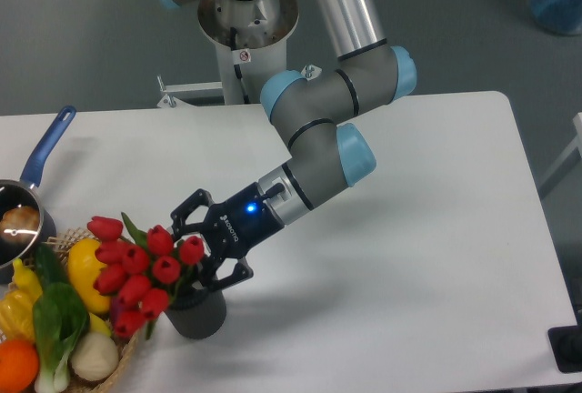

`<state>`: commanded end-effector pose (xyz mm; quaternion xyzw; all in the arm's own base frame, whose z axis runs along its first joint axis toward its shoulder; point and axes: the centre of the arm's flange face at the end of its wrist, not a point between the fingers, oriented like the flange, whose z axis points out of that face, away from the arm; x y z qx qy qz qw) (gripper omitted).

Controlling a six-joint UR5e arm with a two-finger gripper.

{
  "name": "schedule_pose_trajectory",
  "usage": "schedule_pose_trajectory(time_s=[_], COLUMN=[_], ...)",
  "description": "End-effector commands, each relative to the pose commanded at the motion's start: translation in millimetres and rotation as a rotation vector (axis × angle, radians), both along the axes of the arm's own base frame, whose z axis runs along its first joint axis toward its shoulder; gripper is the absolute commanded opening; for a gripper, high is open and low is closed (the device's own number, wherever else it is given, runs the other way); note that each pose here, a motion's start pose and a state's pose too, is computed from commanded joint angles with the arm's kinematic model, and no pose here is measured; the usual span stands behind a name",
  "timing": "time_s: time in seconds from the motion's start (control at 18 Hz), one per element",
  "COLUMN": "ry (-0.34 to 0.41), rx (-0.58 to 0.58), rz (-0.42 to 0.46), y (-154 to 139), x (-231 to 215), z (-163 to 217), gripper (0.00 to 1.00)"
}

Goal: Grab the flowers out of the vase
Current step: 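Lower the open gripper around the tulip stems above the vase rim, then close the gripper on the tulip stems, then lift the gripped tulips up out of the black vase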

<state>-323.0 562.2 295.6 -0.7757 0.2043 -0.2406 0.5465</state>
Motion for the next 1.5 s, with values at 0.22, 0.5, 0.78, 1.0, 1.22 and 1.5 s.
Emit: schedule_pose_trajectory(time_s=[0.22,0.5,0.78,1.0,1.22,1.5], ry=[0.004,0.006,-0.019,-0.061,-0.087,-0.103], rx=[0.007,0.009,-0.008,0.027,0.051,0.066], rz=[0.004,0.006,0.018,0.026,0.034,0.043], y=[-2.1,-2.6,-3.3,-4.8,-3.5,-2.4], x=[-1.7,-2.5,-1.6,2.4,4.8,1.2], z=[5.0,7.5,12.2,42.6,82.5,107.8], gripper=[0.0,0.0,0.0,0.0,0.0,0.0])
